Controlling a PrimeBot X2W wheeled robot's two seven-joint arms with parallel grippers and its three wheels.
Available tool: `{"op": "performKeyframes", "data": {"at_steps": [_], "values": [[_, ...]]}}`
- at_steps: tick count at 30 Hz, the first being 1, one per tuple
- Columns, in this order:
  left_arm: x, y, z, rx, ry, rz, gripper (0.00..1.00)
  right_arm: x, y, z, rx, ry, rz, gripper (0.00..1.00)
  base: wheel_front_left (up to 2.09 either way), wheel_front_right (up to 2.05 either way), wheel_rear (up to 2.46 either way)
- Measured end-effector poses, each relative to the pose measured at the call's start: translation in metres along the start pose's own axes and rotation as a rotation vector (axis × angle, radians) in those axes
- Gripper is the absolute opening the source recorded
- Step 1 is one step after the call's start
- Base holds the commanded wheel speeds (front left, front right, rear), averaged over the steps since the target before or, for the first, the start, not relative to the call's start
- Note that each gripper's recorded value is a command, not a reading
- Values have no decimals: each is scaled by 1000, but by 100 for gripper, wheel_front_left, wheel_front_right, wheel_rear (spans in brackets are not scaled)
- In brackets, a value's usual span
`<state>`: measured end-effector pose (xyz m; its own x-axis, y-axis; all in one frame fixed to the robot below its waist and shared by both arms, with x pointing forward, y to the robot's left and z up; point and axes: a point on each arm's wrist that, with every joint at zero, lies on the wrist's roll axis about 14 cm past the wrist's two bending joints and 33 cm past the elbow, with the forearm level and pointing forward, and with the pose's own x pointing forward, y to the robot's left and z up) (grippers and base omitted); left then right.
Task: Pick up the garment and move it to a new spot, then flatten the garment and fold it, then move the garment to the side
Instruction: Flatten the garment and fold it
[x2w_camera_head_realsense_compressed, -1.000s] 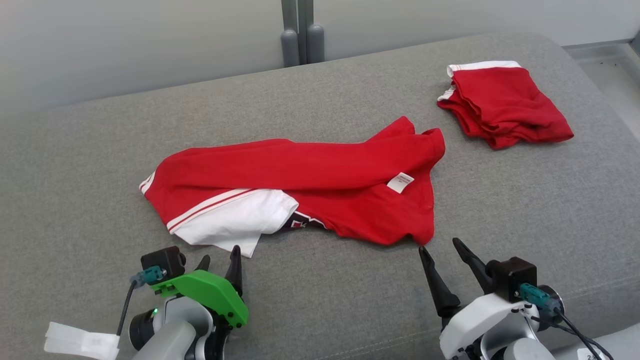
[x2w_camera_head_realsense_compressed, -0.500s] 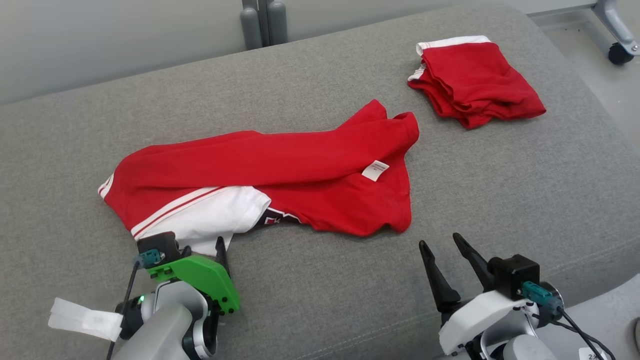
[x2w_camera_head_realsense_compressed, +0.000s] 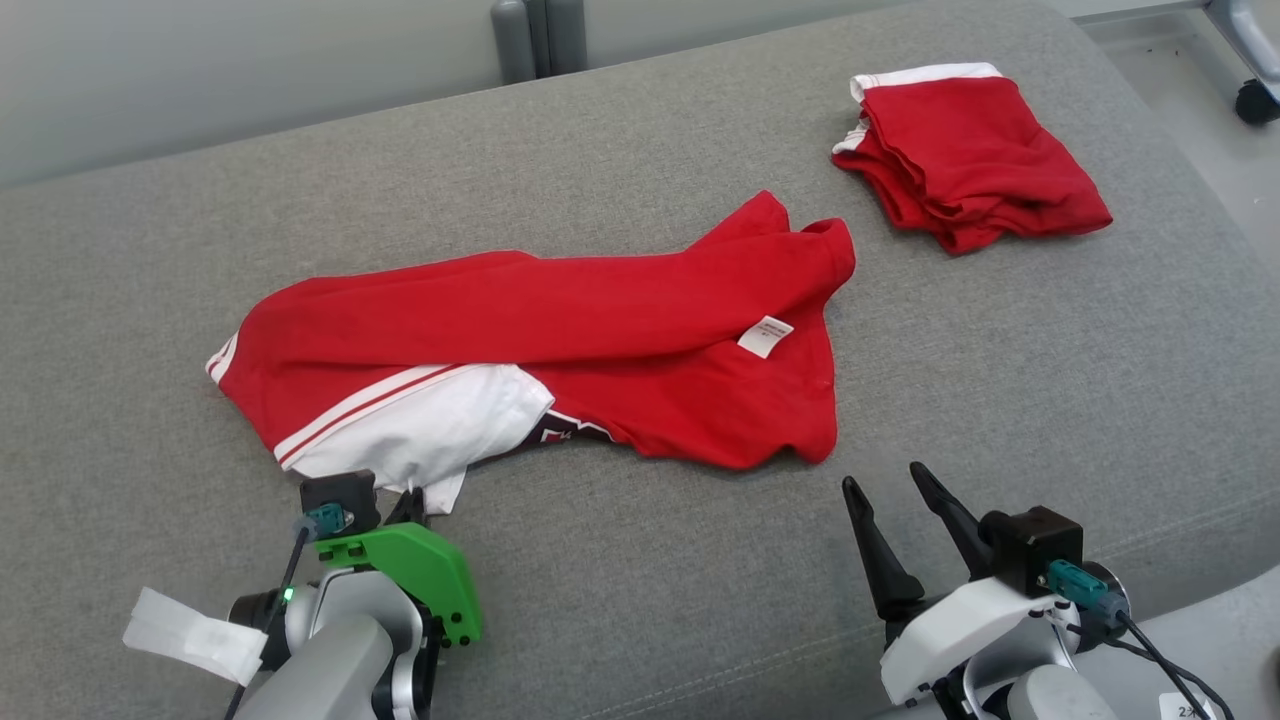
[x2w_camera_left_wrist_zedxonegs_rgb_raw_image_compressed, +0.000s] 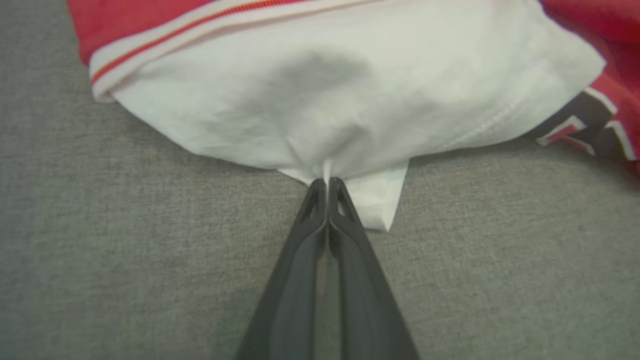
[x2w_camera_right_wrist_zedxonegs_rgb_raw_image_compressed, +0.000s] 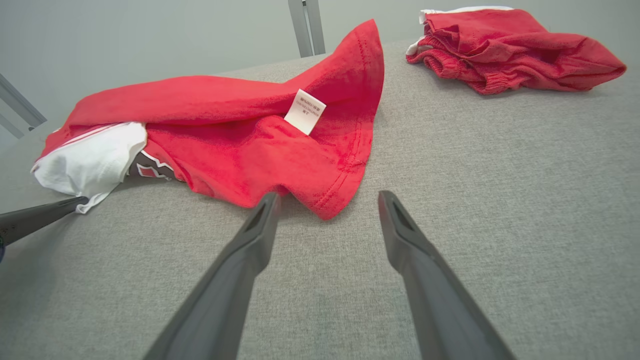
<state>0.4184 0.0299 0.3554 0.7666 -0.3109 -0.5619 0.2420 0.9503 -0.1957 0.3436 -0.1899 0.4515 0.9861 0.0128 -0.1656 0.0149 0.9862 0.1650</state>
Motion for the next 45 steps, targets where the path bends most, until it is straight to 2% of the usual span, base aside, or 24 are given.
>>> {"op": "performKeyframes", "data": {"at_steps": [8, 24, 32, 33, 34, 40, 45], "values": [[-17, 17, 4, -14, -55, 36, 0, 5, 12, 3, -2, -9, 40, 100, 0, 0, 0], [-95, 99, 3, -18, -111, 258, 0, 4, 40, 10, -17, -22, 129, 100, 0, 0, 0], [-124, 109, 6, -43, -130, 300, 0, 0, 38, 15, -29, -35, 125, 100, 0, 0, 0], [-125, 107, 6, -44, -134, 294, 45, 0, 38, 15, -29, -36, 123, 100, 0, 0, 0], [-126, 105, 8, -48, -145, 289, 100, 0, 37, 16, -30, -35, 121, 100, 0, 0, 0], [-128, 101, 14, -84, -190, 288, 100, 0, 32, 18, -41, -38, 107, 100, 0, 0, 0], [-132, 92, 42, -114, -342, 274, 100, 3, 25, 24, -54, -46, 87, 100, 0, 0, 0]]}}
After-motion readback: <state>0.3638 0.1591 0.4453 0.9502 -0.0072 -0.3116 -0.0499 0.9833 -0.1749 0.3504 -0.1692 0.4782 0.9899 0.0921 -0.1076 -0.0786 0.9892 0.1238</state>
